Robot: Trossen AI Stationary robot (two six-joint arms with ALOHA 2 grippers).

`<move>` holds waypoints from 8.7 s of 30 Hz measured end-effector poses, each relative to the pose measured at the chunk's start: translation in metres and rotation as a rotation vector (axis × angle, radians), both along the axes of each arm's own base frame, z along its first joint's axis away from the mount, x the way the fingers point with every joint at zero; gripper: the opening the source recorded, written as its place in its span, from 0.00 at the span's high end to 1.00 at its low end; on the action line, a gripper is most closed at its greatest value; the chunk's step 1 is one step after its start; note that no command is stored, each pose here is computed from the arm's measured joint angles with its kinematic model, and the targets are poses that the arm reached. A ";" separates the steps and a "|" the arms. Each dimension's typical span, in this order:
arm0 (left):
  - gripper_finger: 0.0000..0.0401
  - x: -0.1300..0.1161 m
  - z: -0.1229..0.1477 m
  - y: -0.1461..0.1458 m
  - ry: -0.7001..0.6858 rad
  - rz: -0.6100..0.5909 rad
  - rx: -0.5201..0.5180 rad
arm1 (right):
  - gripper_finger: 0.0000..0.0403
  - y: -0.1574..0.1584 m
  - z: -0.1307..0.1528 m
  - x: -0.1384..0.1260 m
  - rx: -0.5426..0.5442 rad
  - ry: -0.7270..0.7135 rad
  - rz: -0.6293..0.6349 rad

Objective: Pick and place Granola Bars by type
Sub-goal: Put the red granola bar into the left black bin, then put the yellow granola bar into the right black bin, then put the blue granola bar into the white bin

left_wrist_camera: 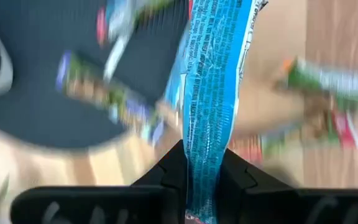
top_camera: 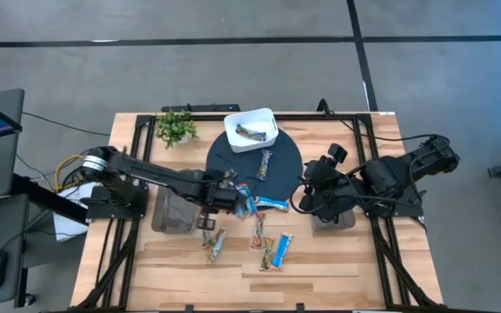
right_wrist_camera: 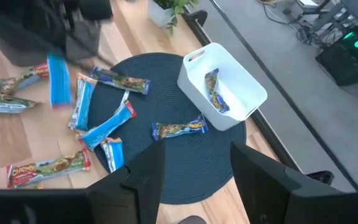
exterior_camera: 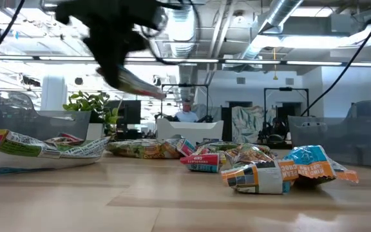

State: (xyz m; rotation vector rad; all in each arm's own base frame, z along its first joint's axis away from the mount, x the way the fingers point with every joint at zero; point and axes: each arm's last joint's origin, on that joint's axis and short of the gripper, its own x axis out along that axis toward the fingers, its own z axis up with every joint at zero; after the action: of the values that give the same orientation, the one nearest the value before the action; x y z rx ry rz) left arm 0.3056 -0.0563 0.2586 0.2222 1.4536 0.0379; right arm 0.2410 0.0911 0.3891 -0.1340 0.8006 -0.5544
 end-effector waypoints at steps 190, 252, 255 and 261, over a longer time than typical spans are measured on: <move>0.57 -0.022 -0.066 0.083 -0.438 0.537 -0.186 | 0.66 -0.040 -0.144 -0.054 0.524 -0.274 -0.107; 0.94 0.006 -0.109 0.097 -0.348 0.449 -0.043 | 0.67 -0.033 -0.158 -0.034 0.522 -0.269 -0.110; 0.94 0.013 -0.098 0.098 -0.353 0.420 -0.037 | 0.67 -0.033 -0.158 -0.034 0.522 -0.269 -0.110; 0.96 0.033 -0.063 0.100 -0.406 0.335 -0.010 | 0.67 -0.033 -0.158 -0.034 0.520 -0.268 -0.109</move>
State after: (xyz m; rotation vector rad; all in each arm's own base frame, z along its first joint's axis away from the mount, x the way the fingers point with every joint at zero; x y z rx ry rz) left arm 0.3383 0.0436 0.1953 -0.0403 1.0717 0.3295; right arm 0.2074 0.0581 0.2309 0.4565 0.6687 -0.4392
